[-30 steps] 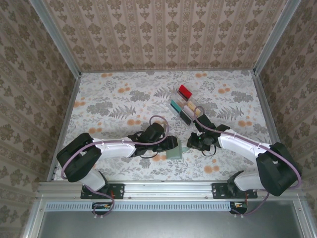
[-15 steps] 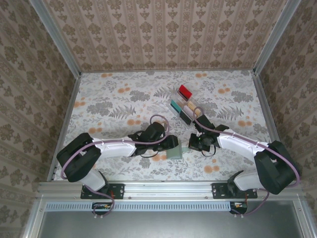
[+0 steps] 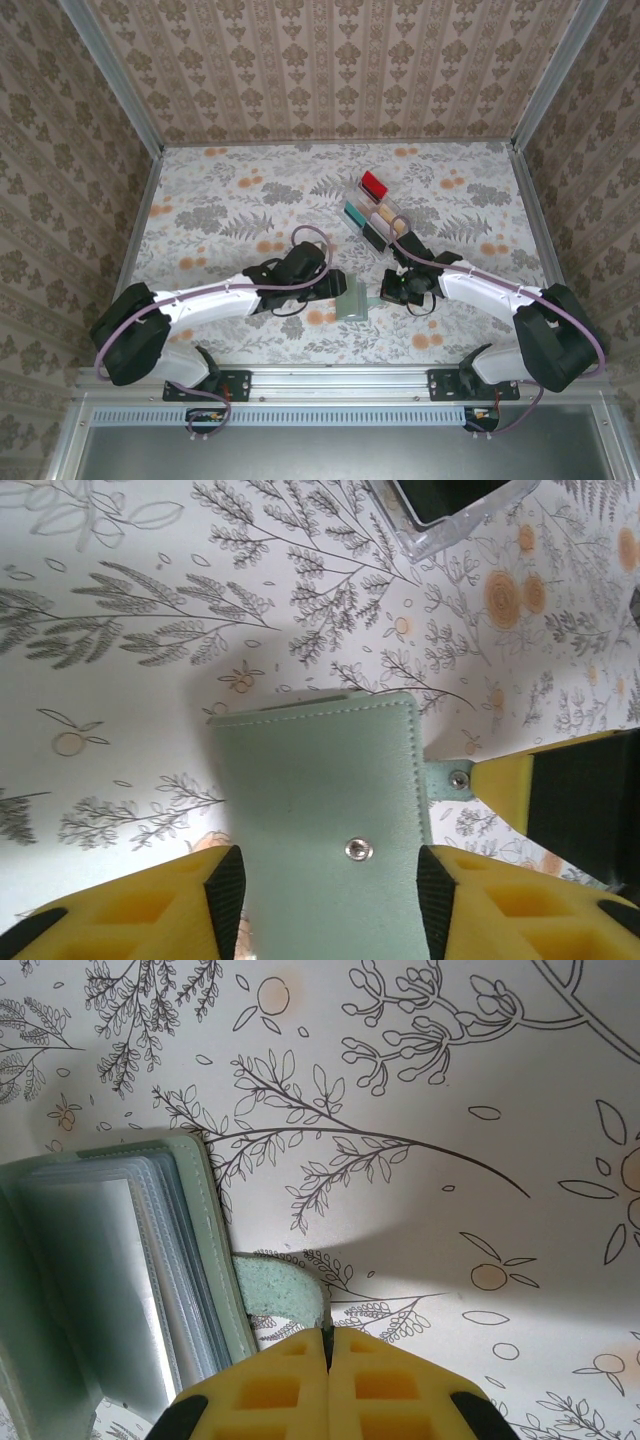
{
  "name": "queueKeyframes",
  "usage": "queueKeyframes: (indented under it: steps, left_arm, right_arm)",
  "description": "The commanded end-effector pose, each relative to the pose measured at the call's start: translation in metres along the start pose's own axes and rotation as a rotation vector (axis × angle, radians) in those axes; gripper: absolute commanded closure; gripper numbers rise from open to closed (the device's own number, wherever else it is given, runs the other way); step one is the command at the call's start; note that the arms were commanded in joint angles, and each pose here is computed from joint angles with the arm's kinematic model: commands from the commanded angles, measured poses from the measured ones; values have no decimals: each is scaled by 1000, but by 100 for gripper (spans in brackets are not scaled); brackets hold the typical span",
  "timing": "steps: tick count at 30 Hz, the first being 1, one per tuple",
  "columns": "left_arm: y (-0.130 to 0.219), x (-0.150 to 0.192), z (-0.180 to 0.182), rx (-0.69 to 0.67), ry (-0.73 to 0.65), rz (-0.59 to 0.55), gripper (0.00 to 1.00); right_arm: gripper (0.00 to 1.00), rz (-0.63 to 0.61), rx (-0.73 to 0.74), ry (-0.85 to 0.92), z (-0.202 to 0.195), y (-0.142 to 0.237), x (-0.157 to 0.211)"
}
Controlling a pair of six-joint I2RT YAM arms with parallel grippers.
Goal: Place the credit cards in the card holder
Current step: Close the button on the card holder.
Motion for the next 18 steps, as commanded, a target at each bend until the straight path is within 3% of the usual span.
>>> queueKeyframes:
  steps: [1,18]
  left_arm:
    - [0,9,18,-60,-10,29,52]
    - [-37,17,9,-21,-14,113,56]
  right_arm:
    - [97,7,-11,15,2,2,1]
    - [97,6,-17,13,2,4,2]
Point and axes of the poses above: each hand's point on the last joint's axis, 136 mm out from that joint toward the fingers, its own y axis back along the fingers, its own z axis along the line the jaws close on, x = y × z, the point moved 3 cm from there along y, back along the fingers, and after that the axes turned 5 degrees about -y, right-handed, at the moved point
